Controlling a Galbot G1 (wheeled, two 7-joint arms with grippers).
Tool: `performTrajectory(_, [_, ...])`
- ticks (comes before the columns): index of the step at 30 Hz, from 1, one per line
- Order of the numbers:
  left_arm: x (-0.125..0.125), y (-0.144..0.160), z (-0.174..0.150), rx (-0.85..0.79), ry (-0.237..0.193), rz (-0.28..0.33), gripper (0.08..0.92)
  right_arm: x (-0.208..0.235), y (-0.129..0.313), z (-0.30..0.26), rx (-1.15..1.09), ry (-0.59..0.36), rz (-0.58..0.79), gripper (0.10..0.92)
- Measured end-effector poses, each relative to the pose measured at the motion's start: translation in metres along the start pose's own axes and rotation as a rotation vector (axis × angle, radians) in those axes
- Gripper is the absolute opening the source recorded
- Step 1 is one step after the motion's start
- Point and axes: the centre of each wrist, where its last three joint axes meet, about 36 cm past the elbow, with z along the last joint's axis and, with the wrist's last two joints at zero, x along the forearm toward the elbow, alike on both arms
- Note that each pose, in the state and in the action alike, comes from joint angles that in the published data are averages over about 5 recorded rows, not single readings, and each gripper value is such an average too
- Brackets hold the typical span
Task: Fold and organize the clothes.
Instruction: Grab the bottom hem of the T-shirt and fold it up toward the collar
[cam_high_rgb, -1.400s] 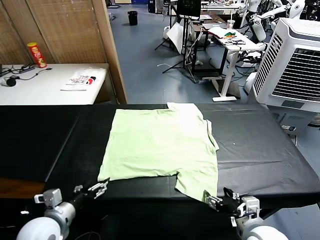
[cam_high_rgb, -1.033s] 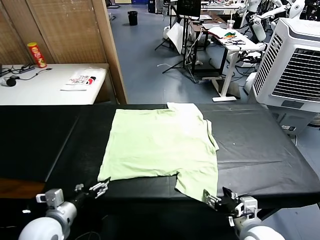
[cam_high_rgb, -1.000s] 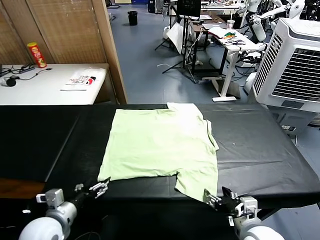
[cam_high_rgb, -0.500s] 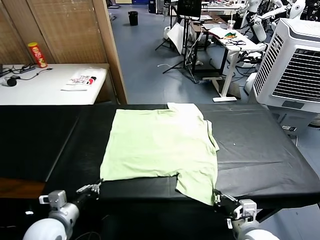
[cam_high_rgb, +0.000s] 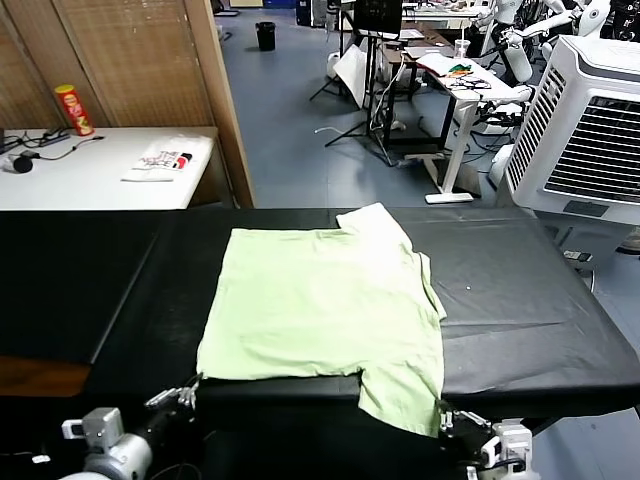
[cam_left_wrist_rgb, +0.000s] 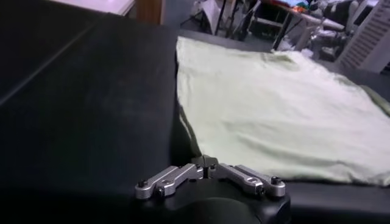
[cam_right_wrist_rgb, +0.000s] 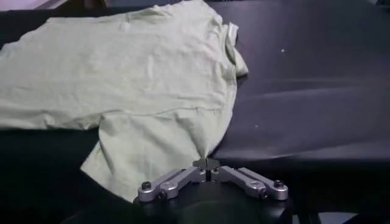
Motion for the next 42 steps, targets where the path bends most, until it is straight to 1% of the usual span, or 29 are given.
performTrajectory(5, [-0.014, 0.000, -0.005, 0.006, -0.083, -0.014, 0.125, -0.036, -0.019, -0.003, 0.034, -0.136, -0.043, 0.122])
performTrajectory(9, [-0.029, 0.000, -0.009, 0.006, -0.136, -0.022, 0.125, -0.066, -0.031, -0.012, 0.061, -0.192, -0.053, 0.122])
performTrajectory(12, [-0.040, -0.001, -0.012, -0.009, -0.161, -0.025, 0.125, -0.086, -0.037, -0.019, 0.076, -0.212, -0.053, 0.122])
performTrajectory(19, [-0.067, 0.000, -0.022, -0.048, -0.198, -0.031, 0.125, -0.130, -0.046, -0.025, 0.093, -0.216, -0.048, 0.122])
performTrajectory(26, [-0.095, 0.007, -0.023, -0.104, -0.216, -0.060, 0.125, -0.162, -0.047, -0.022, 0.099, -0.208, -0.050, 0.122])
performTrajectory(32, [-0.114, 0.017, -0.020, -0.123, -0.199, -0.084, 0.125, -0.181, -0.047, -0.021, 0.094, -0.220, -0.062, 0.122])
performTrajectory(40, [-0.129, 0.023, -0.017, -0.131, -0.184, -0.101, 0.125, -0.196, -0.049, -0.026, 0.089, -0.229, -0.064, 0.123])
performTrajectory(42, [-0.133, 0.023, -0.017, -0.133, -0.182, -0.102, 0.125, -0.195, -0.051, -0.027, 0.081, -0.226, -0.066, 0.145])
